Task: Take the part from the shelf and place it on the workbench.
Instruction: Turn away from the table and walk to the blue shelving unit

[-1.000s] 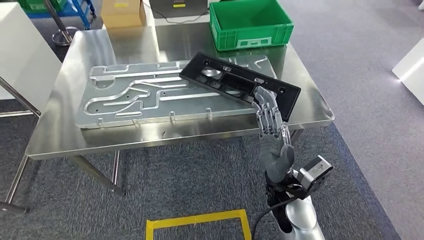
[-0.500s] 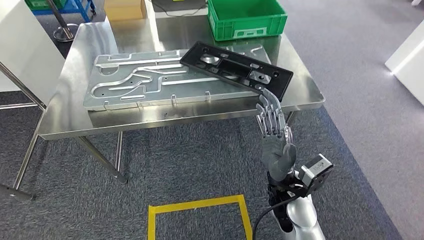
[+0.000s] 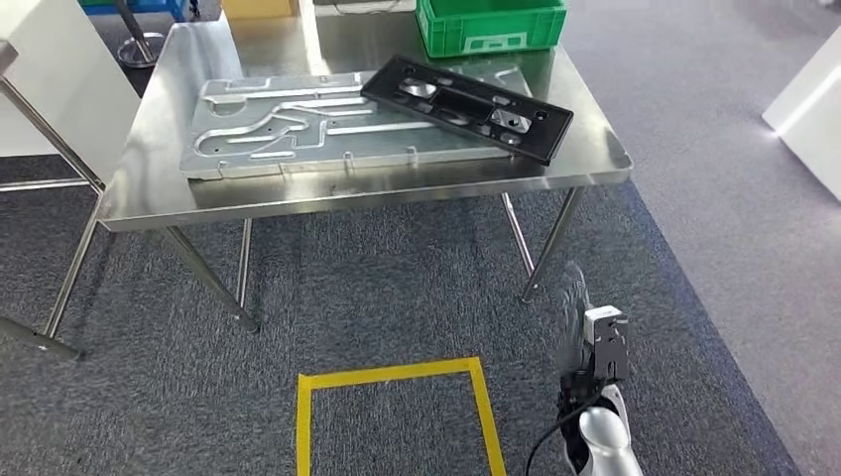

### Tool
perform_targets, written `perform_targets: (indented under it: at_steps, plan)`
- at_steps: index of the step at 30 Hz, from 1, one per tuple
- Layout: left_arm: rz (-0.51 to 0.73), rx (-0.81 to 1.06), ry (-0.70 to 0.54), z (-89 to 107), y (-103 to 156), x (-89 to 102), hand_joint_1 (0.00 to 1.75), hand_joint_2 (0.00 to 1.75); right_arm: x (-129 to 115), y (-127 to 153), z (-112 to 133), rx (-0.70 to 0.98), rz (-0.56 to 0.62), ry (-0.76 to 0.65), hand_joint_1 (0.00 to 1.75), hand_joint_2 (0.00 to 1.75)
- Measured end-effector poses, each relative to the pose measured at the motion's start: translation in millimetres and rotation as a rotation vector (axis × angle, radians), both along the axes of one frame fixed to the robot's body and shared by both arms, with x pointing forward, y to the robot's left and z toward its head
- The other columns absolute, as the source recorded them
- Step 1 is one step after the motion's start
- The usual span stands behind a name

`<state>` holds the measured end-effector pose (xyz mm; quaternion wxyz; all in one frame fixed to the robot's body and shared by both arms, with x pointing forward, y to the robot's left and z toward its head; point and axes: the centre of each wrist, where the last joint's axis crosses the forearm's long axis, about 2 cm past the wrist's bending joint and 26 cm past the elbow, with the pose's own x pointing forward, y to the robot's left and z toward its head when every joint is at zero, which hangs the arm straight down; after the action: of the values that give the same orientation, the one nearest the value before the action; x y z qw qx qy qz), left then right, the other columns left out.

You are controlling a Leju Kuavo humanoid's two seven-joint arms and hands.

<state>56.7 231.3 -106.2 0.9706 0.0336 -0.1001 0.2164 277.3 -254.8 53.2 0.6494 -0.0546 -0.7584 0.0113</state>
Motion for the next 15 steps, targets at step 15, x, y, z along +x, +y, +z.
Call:
perform_targets:
  at_steps: [15]
  plan:
    - [-0.051, -0.002, 0.014, -0.1, 2.2, 1.1, 0.0, 0.0, -91.6, -67.5, -120.3, 0.083, -0.313, 0.695, 0.0, 0.0]
